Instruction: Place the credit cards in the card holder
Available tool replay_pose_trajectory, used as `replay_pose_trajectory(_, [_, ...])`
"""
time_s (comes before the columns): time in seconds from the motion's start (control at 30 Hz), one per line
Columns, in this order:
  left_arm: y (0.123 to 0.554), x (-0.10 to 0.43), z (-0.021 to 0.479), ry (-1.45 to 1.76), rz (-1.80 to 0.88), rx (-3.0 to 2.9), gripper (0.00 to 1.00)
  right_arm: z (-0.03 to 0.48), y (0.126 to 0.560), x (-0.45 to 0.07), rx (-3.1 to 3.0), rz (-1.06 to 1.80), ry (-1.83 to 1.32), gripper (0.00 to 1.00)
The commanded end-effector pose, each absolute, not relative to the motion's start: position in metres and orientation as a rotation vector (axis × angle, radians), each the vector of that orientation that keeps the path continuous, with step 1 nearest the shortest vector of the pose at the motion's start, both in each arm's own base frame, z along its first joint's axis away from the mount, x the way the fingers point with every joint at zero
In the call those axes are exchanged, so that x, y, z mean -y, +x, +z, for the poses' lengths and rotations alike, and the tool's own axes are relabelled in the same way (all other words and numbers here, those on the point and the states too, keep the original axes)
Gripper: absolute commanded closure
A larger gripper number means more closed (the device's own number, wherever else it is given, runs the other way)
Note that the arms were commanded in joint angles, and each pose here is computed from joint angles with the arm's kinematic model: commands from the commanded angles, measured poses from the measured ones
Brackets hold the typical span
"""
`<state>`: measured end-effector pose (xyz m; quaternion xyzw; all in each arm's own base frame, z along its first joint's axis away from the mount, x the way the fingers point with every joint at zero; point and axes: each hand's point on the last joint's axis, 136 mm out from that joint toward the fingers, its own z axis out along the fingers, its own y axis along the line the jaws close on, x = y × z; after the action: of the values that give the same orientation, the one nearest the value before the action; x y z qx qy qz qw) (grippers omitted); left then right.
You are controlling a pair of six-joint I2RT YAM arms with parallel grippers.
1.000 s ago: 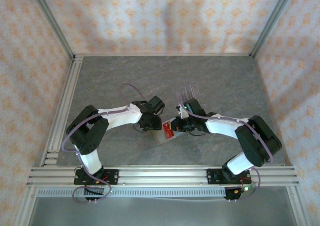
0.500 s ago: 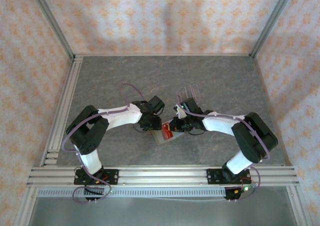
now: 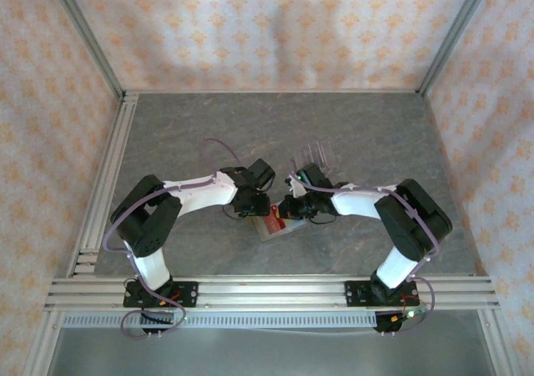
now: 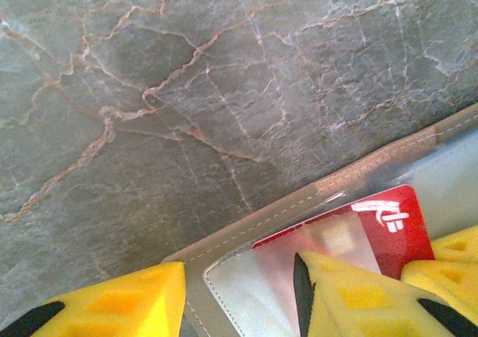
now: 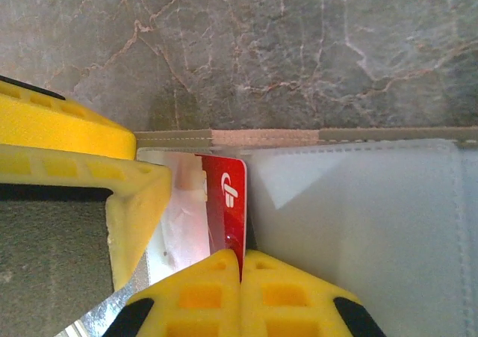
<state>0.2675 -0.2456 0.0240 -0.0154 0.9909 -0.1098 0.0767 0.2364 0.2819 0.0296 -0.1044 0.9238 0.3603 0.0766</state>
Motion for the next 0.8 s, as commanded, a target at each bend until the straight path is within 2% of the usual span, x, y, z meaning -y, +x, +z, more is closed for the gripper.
replay_pose_trajectory(0.0, [0.267, 0.253, 0.025, -0.033, -0.349, -2.988, 0.57, 0.022, 0.234, -0.285, -2.795, 1.053, -0.326, 0.99])
replay_pose_trajectory(0.37, [0.269, 0.261, 0.028, -0.044, -0.396, -2.983, 0.57, 0.021, 0.234, -0.300, -2.770, 1.099, -0.286, 0.92])
replay_pose_trajectory(0.57, [0.272, 0.261, 0.039, -0.060, -0.437, -2.971, 0.57, 0.032, 0.236, -0.296, -2.764, 1.060, -0.298, 0.78])
replay_pose_trajectory(0.77, [0.278, 0.251, 0.054, -0.110, -0.510, -2.939, 0.56, 0.044, 0.238, -0.290, -2.764, 1.001, -0.303, 0.72])
